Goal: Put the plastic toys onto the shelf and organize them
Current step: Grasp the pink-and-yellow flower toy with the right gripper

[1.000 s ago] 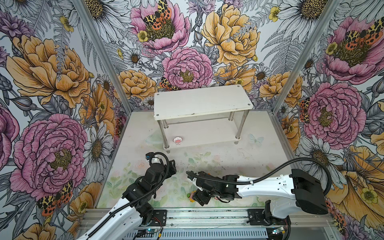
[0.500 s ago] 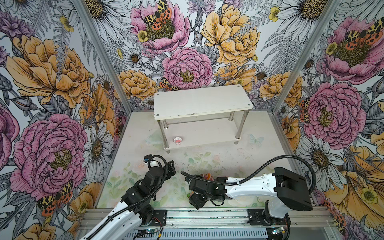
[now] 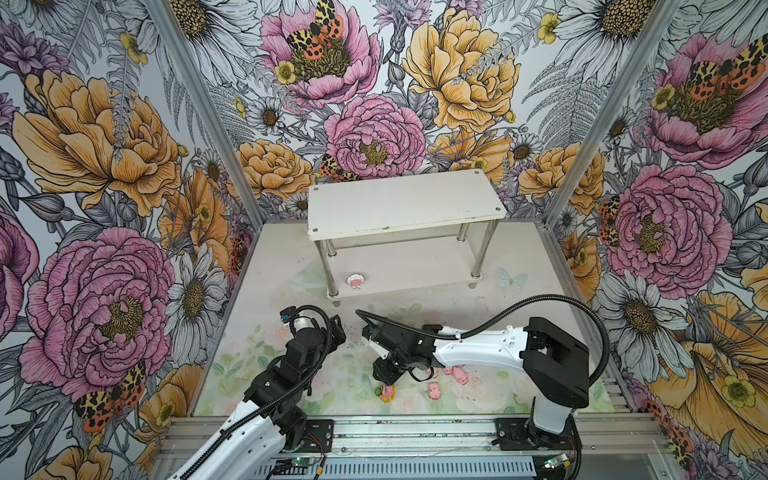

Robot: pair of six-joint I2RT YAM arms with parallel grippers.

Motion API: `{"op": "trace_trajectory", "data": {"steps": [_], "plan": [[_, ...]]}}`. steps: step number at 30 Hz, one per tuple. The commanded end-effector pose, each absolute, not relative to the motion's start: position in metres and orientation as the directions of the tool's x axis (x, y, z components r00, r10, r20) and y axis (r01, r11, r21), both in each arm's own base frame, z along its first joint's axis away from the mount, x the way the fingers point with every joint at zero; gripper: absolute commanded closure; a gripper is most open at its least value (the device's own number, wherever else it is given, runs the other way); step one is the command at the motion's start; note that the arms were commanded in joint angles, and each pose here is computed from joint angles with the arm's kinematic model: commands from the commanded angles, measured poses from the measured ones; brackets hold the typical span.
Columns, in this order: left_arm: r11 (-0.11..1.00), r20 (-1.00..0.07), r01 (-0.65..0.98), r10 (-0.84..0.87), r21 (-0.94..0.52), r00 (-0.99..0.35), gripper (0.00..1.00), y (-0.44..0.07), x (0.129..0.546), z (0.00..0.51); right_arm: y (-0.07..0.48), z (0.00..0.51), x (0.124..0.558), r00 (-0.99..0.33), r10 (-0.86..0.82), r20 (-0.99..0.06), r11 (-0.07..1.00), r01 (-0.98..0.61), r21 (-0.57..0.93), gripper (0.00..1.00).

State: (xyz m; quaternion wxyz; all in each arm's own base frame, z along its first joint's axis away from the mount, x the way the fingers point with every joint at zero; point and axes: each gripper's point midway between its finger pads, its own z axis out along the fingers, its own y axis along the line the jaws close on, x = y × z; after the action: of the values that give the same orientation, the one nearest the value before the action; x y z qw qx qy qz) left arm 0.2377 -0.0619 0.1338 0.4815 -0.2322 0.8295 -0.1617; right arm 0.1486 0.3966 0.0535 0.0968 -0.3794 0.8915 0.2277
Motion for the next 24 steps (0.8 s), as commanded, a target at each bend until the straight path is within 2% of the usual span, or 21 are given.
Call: {"op": "trace_trajectory", "data": {"steps": [1, 5, 7, 12, 17, 24], "plan": [[0.842, -0.729, -0.212, -0.536, -0.496, -0.425, 0.01, -0.063, 0.245, 0.133, 0.398, 0.061, 0.161, -0.592, -0.716, -0.369, 0.539, -0.806, 0.245, 0.65], [0.841, -0.725, -0.216, -0.539, -0.497, -0.429, 0.01, -0.063, 0.251, 0.132, 0.399, 0.079, 0.179, -0.541, -0.739, -0.402, 0.522, -0.837, 0.166, 0.57], [0.842, -0.725, -0.214, -0.536, -0.494, -0.433, 0.01, -0.064, 0.254, 0.132, 0.394, 0.087, 0.178, -0.541, -0.741, -0.398, 0.525, -0.836, 0.159, 0.48], [0.856, -0.736, -0.213, -0.514, -0.471, -0.440, 0.01, -0.065, 0.261, 0.132, 0.360, 0.088, 0.156, -0.633, -0.703, -0.324, 0.600, -0.772, 0.209, 0.32], [0.859, -0.742, -0.202, -0.509, -0.470, -0.436, 0.01, -0.066, 0.266, 0.138, 0.338, 0.074, 0.122, -0.734, -0.643, -0.218, 0.673, -0.678, 0.296, 0.27], [0.861, -0.746, -0.198, -0.506, -0.469, -0.433, 0.01, -0.064, 0.262, 0.144, 0.355, 0.063, 0.085, -0.712, -0.679, -0.179, 0.629, -0.690, 0.357, 0.27]]}}
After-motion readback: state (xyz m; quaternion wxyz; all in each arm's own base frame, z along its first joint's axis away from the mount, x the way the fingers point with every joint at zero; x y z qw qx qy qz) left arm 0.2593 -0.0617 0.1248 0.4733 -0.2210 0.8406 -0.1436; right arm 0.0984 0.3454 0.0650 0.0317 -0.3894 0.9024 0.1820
